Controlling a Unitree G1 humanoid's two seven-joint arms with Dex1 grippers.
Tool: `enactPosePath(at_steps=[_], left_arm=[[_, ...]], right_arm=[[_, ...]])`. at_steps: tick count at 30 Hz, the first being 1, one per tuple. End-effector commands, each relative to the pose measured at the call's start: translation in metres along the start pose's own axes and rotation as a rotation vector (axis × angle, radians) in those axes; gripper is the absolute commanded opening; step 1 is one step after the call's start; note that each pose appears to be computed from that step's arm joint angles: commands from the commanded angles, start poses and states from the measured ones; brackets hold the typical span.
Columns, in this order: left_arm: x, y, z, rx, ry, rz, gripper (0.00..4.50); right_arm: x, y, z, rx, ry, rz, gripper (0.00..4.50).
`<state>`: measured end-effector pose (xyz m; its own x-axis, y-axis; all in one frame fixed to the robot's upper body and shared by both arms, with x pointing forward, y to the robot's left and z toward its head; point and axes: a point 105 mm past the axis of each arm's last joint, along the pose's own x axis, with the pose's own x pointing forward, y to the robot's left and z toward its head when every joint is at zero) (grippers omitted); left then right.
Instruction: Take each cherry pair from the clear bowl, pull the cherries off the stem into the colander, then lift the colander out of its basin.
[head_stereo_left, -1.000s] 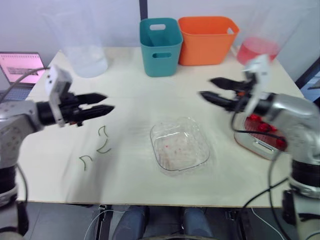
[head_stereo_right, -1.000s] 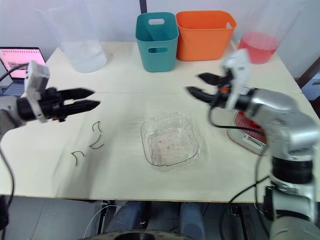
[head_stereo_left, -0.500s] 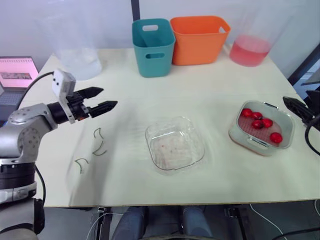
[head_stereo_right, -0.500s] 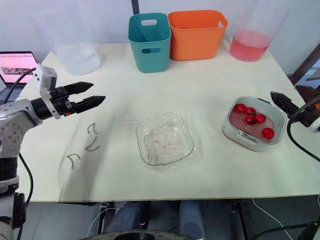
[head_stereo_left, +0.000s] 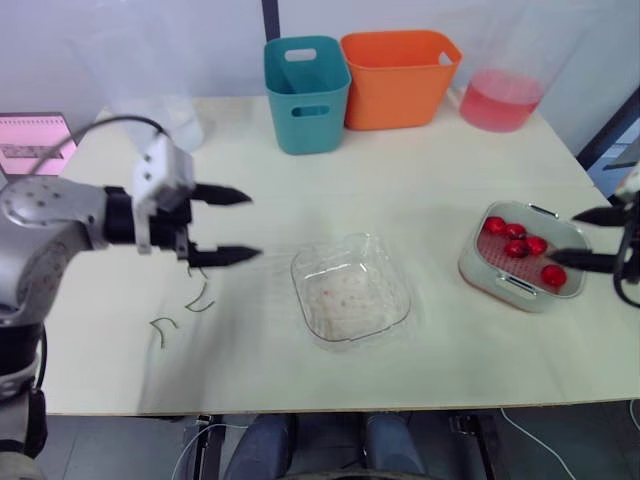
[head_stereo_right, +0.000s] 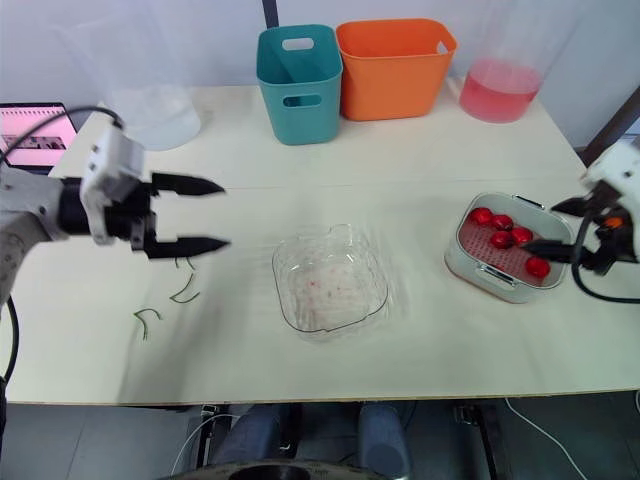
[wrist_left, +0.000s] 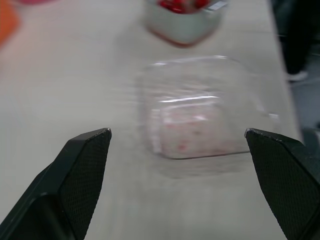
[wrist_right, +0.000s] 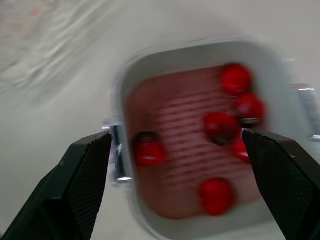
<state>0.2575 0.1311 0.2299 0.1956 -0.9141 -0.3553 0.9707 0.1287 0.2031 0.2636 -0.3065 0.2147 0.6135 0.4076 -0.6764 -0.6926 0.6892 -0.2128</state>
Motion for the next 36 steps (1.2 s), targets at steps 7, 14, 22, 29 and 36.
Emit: enactPosePath(at_steps=[7, 14, 22, 29, 36], left_arm=[[0.028, -0.038, 0.029, 0.040, -0.089, -0.143, 4.50], [0.035, -0.040, 0.031, 0.033, -0.101, -0.150, 4.50], [0.036, -0.035, 0.029, 0.037, -0.096, -0.131, 4.50], [0.033, -0.031, 0.030, 0.044, -0.095, -0.112, 4.50], [0.033, -0.029, 0.025, 0.038, -0.090, -0.106, 4.50]], right_arm=[[0.014, 0.020, -0.002, -0.079, 0.055, 0.049, 3.08], [0.018, 0.024, -0.009, -0.069, 0.079, 0.062, 3.08], [0.029, 0.024, -0.015, -0.081, 0.096, 0.055, 2.56], [0.033, 0.022, -0.017, -0.104, 0.104, 0.043, 0.19], [0.024, 0.021, -0.011, -0.123, 0.100, 0.040, 0.19]])
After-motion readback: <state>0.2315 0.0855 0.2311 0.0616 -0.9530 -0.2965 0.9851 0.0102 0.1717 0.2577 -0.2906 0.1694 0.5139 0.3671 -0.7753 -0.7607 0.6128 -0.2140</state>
